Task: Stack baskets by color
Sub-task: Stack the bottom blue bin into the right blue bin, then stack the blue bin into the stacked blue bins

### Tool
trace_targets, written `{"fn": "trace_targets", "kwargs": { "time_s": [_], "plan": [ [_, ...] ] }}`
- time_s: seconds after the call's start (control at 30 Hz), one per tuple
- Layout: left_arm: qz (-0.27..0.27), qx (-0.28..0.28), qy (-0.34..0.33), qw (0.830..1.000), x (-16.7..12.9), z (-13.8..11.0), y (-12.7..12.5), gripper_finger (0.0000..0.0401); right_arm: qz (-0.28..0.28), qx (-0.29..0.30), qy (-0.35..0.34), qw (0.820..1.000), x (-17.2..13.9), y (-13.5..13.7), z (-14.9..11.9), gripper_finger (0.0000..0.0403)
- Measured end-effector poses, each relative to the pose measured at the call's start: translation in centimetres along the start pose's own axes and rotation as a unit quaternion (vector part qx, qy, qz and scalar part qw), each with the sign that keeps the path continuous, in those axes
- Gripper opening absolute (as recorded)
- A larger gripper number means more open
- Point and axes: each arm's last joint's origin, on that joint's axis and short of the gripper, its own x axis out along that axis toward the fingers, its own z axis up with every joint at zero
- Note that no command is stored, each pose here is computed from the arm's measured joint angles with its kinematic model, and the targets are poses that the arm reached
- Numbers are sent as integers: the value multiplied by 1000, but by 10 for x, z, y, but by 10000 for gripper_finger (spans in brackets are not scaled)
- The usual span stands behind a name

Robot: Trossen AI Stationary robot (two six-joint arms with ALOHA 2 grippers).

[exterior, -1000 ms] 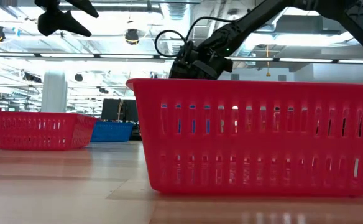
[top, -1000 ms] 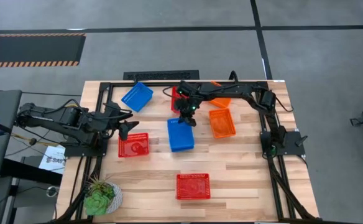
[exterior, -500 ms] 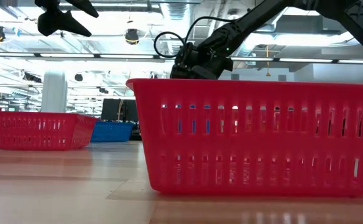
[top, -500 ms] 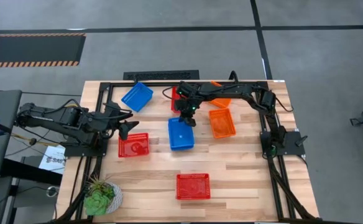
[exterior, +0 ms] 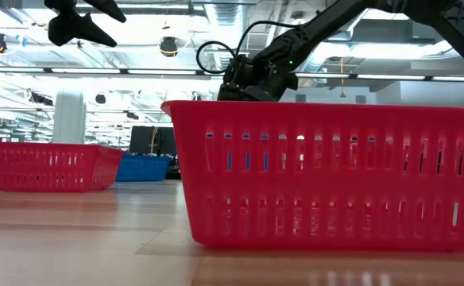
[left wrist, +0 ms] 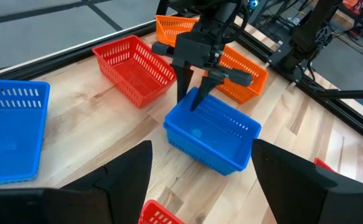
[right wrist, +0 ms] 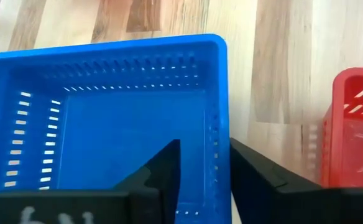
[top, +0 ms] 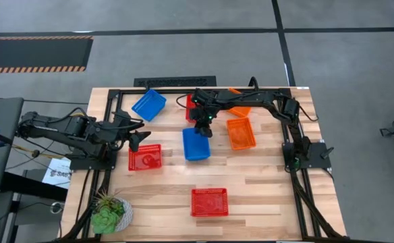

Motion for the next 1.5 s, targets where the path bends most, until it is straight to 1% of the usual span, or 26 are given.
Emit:
{"fn": "trace_targets", "kwargs": {
  "time_s": [0.2,0.43,0.67,0.73,0.83,0.97,1.1,1.23,1.4,1.5],
  "plan": [
    [0,0,0,1000,0,0,0,263,2,4,8,1000,-7,3,3,175],
    [0,4,0,1000,0,0,0,263,5,5,13,1000,-19,7,15,178],
    [5,6,1,1000,0,-1,1,263,-1,-6,-5,1000,-30,10,31,189],
    [22,12,-2,1000,0,-1,3,263,-2,-8,-9,1000,-36,11,37,192],
    [62,21,-15,998,0,-2,8,263,-1,4,-7,1000,-43,14,43,196],
    [104,20,-32,994,3,3,16,263,2,10,-2,1000,-51,19,50,196],
    [131,27,-22,991,9,10,26,263,4,7,-2,1000,-61,25,58,194],
    [175,31,-17,984,16,18,39,263,4,3,-8,1000,-65,30,64,196],
    [191,41,18,981,26,25,53,263,0,2,-19,1000,-71,31,69,196],
    [214,44,29,975,31,28,61,263,0,1,-21,1000,-72,31,70,193]
  ]
}}
